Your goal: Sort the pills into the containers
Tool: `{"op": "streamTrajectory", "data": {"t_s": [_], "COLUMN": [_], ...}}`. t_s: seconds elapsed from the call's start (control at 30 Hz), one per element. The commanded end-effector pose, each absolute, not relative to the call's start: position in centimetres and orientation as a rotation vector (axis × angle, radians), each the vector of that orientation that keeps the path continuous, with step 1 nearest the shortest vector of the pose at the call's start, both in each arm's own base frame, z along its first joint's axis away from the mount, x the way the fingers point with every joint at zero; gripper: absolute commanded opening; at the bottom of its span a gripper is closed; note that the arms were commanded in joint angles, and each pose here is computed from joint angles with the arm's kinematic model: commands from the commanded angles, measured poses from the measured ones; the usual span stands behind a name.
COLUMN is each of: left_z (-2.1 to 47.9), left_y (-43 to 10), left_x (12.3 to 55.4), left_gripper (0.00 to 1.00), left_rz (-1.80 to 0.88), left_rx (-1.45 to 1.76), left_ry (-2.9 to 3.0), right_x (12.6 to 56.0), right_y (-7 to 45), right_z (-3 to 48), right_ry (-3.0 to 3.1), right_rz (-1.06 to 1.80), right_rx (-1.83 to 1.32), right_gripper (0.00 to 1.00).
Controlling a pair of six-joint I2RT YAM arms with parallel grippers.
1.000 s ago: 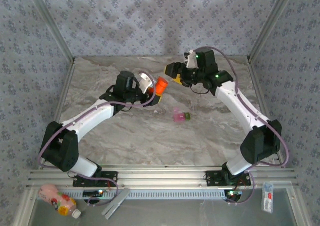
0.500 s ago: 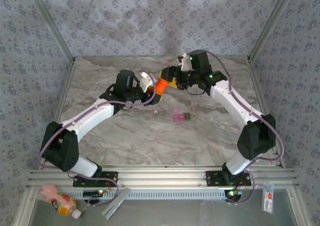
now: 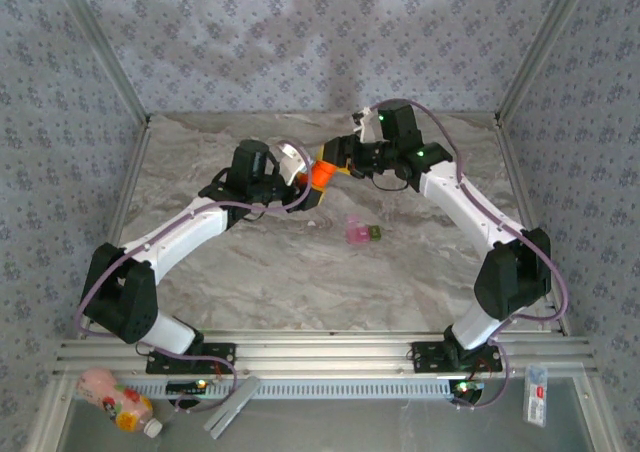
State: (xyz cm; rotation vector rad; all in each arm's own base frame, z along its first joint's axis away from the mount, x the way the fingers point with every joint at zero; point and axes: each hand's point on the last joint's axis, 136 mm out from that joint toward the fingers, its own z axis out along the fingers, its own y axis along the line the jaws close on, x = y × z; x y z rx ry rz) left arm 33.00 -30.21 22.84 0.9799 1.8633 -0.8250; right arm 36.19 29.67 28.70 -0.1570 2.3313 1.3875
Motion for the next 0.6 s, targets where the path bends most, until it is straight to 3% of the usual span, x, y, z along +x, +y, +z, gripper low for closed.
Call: {"op": "streamTrajectory", "data": {"t_s": [0.0, 0.17, 0.37, 0.5, 0.57], "left_z": [25.9, 26.6, 27.1, 27.2, 27.2], "left_y": [-30.5, -30.3, -29.7, -29.4, -29.2], "left_x": [33.1, 32.2, 31.5, 31.4, 31.6], "left_gripper": [0.0, 0.0, 0.0, 0.0, 0.0], "left_rz": [-0.851, -0.878, -0.897, -0.884, -0.871], "left_rx": [0.98, 0.989, 0.981, 0.969, 0.962], "left_ry": [1.77, 1.756, 1.745, 1.743, 1.744], "right_x": [34.3, 33.7, 34.6, 35.3, 36.0], "right_y": [30.8, 30.4, 30.8, 30.2, 28.9], "right_z": [29.9, 30.2, 29.9, 30.5, 31.1], "right_ry": [2.243, 2.034, 1.936, 1.963, 2.01], "right_rz": [1.494, 1.478, 1.572, 1.537, 1.48], "right_rx": [-0.399, -0.733, -0.802, -0.717, -0.606], "right_gripper": [0.41, 0.42, 0.43, 0.67, 0.71]}}
